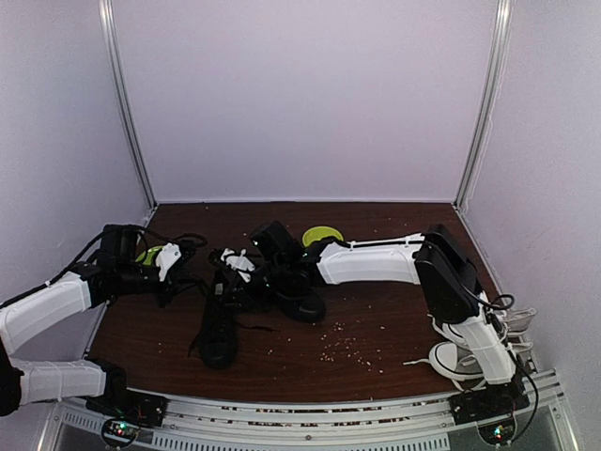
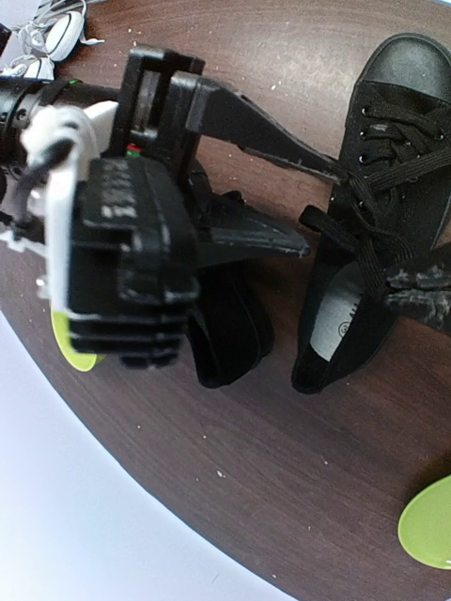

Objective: Tie the shoes
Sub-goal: Adjust the crossed shoelace on the shoe, then pass from the left arm to the right

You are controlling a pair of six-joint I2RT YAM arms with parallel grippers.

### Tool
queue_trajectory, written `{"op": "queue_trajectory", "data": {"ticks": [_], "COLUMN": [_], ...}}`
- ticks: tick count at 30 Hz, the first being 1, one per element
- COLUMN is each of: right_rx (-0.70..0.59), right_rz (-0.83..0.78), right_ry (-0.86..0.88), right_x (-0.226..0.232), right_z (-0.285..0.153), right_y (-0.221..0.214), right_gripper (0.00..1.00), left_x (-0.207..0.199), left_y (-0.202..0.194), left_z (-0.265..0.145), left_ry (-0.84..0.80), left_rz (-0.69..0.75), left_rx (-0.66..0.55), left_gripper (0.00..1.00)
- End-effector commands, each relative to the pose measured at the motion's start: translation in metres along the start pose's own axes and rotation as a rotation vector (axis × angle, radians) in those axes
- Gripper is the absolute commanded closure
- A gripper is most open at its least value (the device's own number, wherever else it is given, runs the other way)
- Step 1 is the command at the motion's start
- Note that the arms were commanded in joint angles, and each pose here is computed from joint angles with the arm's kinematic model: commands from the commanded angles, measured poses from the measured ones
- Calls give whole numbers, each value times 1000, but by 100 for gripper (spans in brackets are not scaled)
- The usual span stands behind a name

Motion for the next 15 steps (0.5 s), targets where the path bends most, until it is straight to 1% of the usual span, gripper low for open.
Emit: {"op": "queue_trajectory", "data": {"ticks": [1, 2, 5, 6, 7, 9, 11, 12, 14, 15], "right_rx": [25, 28, 36, 34, 34, 27, 25, 24, 23, 22], "right_rz": [2, 1, 2, 1, 2, 0, -9, -9, -13, -15], "right_ry": [-11, -9, -5, -2, 5, 8, 10, 11, 18, 21], "right_x": [-2, -2, -1, 0, 1, 3, 7, 7, 8, 9], "right_z": [7, 7, 7, 5, 5, 3, 2, 2, 2, 2], "right_y": [-7, -8, -9, -8, -8, -6, -5, -4, -3, -3], "right_gripper": [66, 69, 87, 91, 94, 96, 98, 99, 100, 100], "left_x": [1, 1, 1, 1, 1, 2, 7, 12, 21, 23], "left_y": [4, 4, 3, 3, 2, 0, -10, -16, -23, -22], "left_z": [-2, -2, -2, -2, -1, -1, 1, 2, 2, 1], "left_ry": [7, 7, 8, 9, 10, 20, 60, 89, 146, 159], "left_rz": [21, 21, 21, 21, 18, 19, 30, 35, 45, 57], "left_rx": [-28, -28, -26, -24, -20, -6, 49, 88, 146, 150], "left_gripper": [100, 100, 100, 100, 100, 100, 99, 90, 61, 51]}}
Point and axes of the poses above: each gripper's point midway between its finger pads, its own z axis out along the fingers, its own x axis along the line the jaws close on, y = z × x, the point moved 4 cm from there along -z, back along the fingers, and after that the axes turned 5 degrees about z, right-handed, at the moved point
